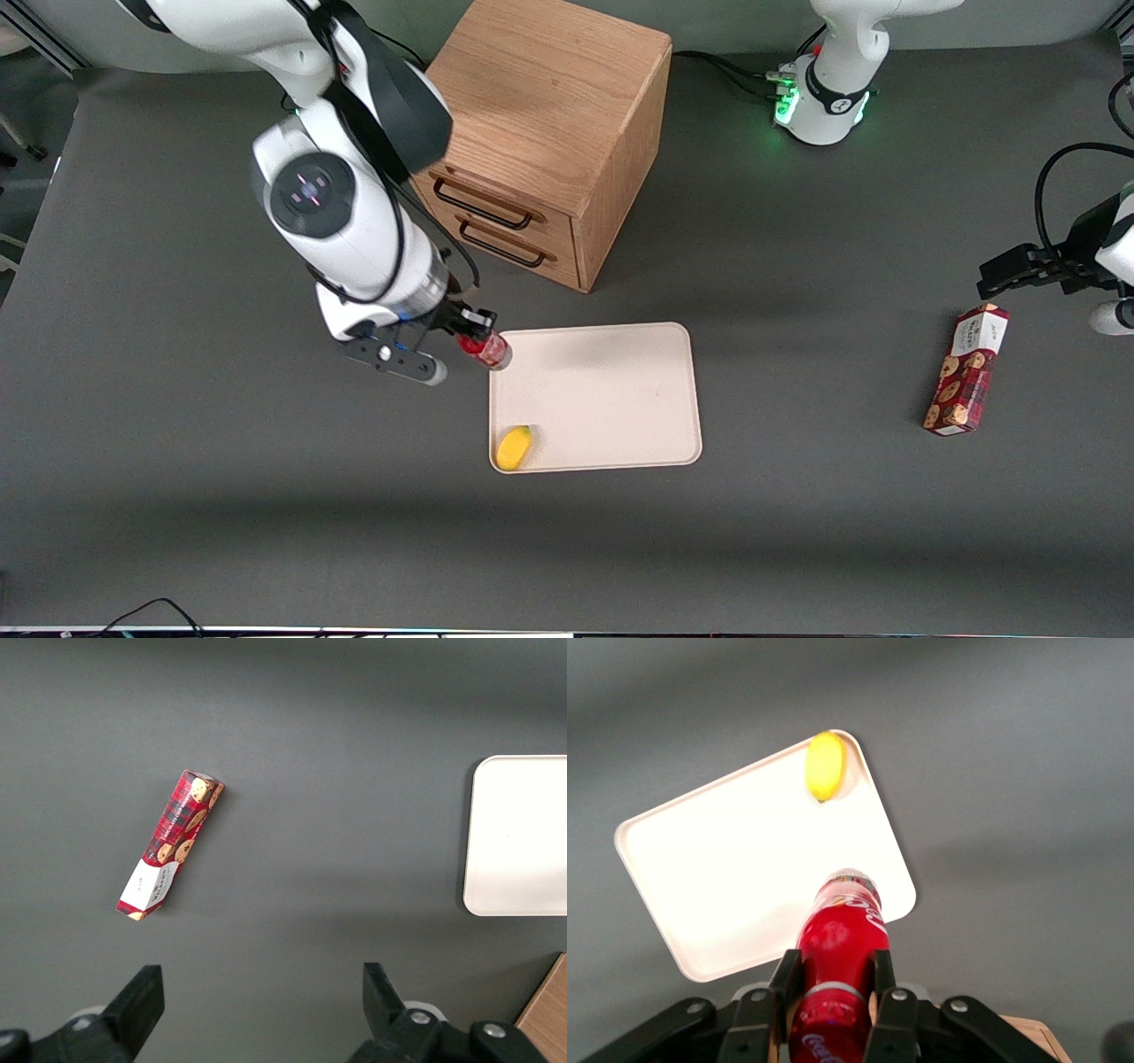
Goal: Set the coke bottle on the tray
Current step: 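Lower the red bottle onto the white tray beside the lemon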
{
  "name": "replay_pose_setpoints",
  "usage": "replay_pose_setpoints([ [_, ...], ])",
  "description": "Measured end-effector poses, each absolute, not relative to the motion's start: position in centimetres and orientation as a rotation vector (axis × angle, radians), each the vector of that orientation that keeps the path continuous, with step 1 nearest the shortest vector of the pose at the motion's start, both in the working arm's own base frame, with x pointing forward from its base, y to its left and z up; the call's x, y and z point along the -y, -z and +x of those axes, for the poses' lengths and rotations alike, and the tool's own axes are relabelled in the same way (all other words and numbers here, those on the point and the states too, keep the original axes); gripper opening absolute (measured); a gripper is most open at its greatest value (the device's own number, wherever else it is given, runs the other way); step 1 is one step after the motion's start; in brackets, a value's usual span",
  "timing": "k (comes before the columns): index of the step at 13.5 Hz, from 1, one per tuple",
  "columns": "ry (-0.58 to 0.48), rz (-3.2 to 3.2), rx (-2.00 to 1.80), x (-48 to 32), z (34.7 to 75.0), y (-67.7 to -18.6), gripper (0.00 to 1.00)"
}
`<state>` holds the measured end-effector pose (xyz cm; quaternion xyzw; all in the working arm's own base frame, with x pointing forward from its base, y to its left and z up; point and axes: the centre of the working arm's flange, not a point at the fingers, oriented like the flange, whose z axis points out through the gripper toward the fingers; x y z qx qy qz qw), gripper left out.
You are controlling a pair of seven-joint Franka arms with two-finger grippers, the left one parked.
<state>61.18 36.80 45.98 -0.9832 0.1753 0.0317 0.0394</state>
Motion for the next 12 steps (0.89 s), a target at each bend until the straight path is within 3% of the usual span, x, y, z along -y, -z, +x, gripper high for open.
replay_pose_setpoints([
  [5, -0.152, -3.03, -0.526, -38.5, 61.7, -35.9, 0.37],
  [12, -0.106, -3.083, -0.498, -38.4, 62.1, -32.5, 0.37],
])
